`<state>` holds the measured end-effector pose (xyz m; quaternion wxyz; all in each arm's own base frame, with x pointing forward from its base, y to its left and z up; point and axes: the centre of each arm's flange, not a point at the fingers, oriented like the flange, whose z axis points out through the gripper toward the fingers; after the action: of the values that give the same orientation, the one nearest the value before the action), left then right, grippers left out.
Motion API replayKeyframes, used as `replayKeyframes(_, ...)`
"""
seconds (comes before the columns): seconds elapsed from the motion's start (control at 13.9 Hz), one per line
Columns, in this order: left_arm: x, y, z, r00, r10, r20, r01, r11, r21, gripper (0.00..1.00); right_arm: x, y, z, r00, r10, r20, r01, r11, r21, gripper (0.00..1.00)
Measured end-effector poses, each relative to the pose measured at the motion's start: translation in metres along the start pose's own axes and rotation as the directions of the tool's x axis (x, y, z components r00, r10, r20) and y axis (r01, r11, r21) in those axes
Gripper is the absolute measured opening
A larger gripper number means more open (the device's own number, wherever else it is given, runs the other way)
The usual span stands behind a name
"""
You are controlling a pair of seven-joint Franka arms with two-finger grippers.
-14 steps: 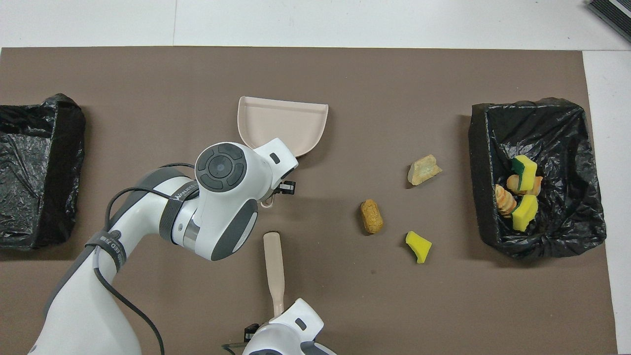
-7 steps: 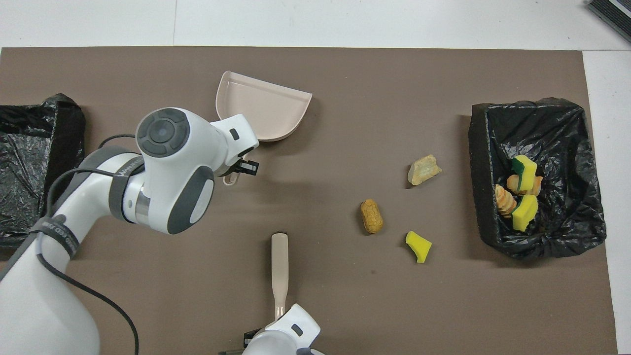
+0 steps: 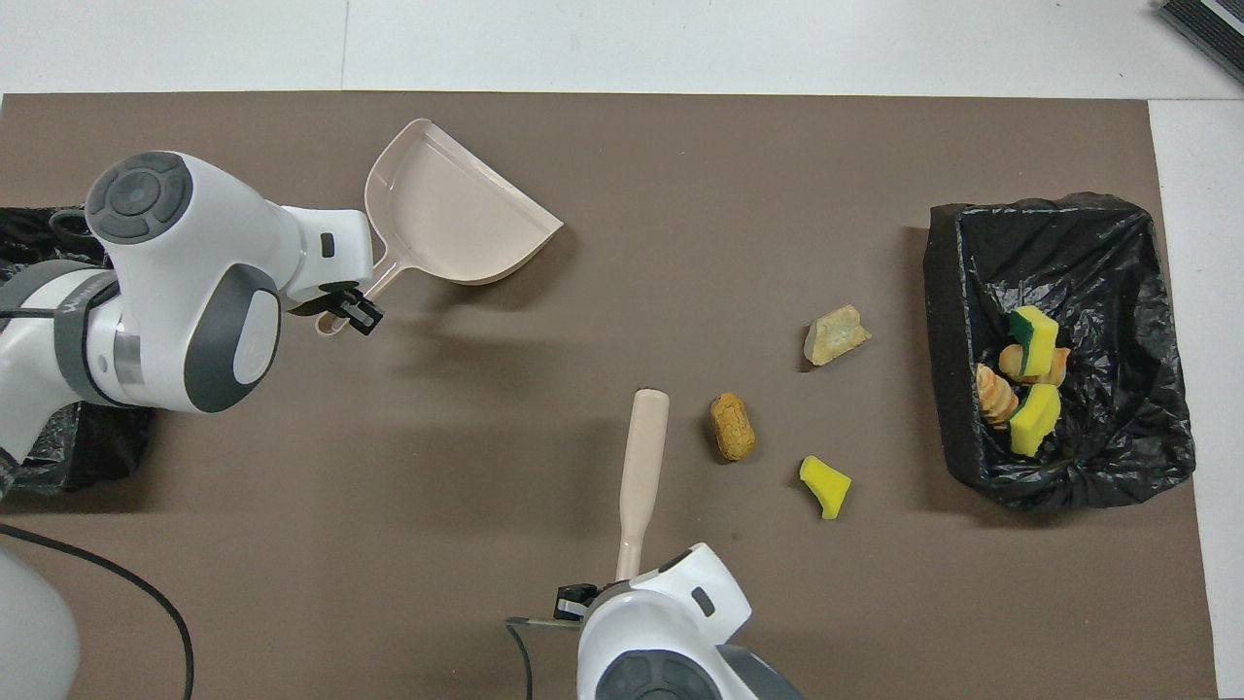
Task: Sweep and dump trash in bin
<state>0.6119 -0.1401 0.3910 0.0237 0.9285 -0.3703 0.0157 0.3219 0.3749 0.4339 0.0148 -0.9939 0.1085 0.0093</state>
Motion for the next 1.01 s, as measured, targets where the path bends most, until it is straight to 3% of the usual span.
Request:
replayKeyframes(0.14, -0.014, -0.014, 0.0, 0.984, 0.167, 0.059, -0.167, 0.986, -0.01, 0.33, 0.013, 0.039, -0.006, 0.998, 0.068, -0.01, -0.069, 0.998, -0.017, 0.27)
replayKeyframes(0.36, -0.017, -0.01, 0.002, 0.896, 0.418, 0.147, -0.42, 0.907, -0.021, 0.33, 0.036, 0.11, 0.001, 0.991, 0.137, -0.007, -0.137, 0.989, -0.061, 0.27)
replayKeyframes(0.72, 0.004, 0.078, 0.014, 0.784, 0.584, 0.209, -0.577, 0.81, -0.101, 0.33, 0.09, 0.24, 0.0, 0.986, 0.128, 0.111, -0.112, 0.983, -0.142, 0.27)
replayKeyframes(0.87, 0.005, 0.128, 0.018, 0.722, 0.648, 0.242, -0.645, 0.757, -0.101, 0.33, 0.086, 0.257, 0.02, 0.98, 0.12, 0.158, -0.094, 0.982, -0.162, 0.27)
replayKeyframes(1.01, 0.0, 0.15, 0.02, 0.693, 0.675, 0.254, -0.675, 0.731, -0.1, 0.33, 0.072, 0.252, 0.04, 0.978, 0.098, 0.185, -0.066, 0.982, -0.174, 0.27)
